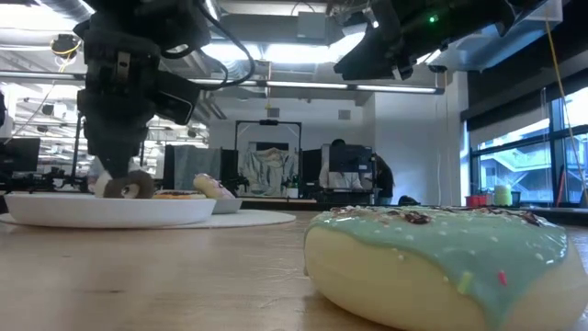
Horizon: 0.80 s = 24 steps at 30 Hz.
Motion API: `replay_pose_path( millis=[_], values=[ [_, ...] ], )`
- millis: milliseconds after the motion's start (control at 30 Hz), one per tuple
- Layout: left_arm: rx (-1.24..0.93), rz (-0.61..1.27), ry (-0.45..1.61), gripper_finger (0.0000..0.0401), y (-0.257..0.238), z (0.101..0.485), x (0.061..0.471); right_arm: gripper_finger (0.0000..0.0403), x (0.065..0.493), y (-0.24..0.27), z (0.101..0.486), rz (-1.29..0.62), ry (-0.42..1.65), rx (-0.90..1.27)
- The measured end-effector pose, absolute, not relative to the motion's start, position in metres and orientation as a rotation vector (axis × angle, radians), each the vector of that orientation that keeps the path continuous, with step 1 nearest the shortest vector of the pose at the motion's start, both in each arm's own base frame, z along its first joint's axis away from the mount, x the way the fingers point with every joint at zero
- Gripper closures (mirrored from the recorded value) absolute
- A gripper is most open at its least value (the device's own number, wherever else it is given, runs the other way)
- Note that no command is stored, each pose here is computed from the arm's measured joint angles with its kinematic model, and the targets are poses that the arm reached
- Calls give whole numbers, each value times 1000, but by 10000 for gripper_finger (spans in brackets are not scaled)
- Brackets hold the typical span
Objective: Pick & Place donuts
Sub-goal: Put the small dark brown donut on the white plate
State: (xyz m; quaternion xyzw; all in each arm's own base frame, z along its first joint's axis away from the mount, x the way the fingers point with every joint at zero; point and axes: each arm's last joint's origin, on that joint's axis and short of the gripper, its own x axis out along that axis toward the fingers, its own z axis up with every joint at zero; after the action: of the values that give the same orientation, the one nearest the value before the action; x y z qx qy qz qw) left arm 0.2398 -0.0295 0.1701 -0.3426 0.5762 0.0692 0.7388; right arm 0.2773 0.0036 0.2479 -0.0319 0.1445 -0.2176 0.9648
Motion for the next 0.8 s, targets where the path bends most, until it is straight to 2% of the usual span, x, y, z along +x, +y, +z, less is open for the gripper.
replay_pose_path(
  millis=[567, 800],
  values=[
    [-714, 195, 1246, 386, -29, 170, 240, 196, 277, 4, 247, -441, 299, -67],
    [-711, 200, 1244, 369, -29, 170, 240, 196, 277, 4, 247, -441, 300, -67]
  ],
)
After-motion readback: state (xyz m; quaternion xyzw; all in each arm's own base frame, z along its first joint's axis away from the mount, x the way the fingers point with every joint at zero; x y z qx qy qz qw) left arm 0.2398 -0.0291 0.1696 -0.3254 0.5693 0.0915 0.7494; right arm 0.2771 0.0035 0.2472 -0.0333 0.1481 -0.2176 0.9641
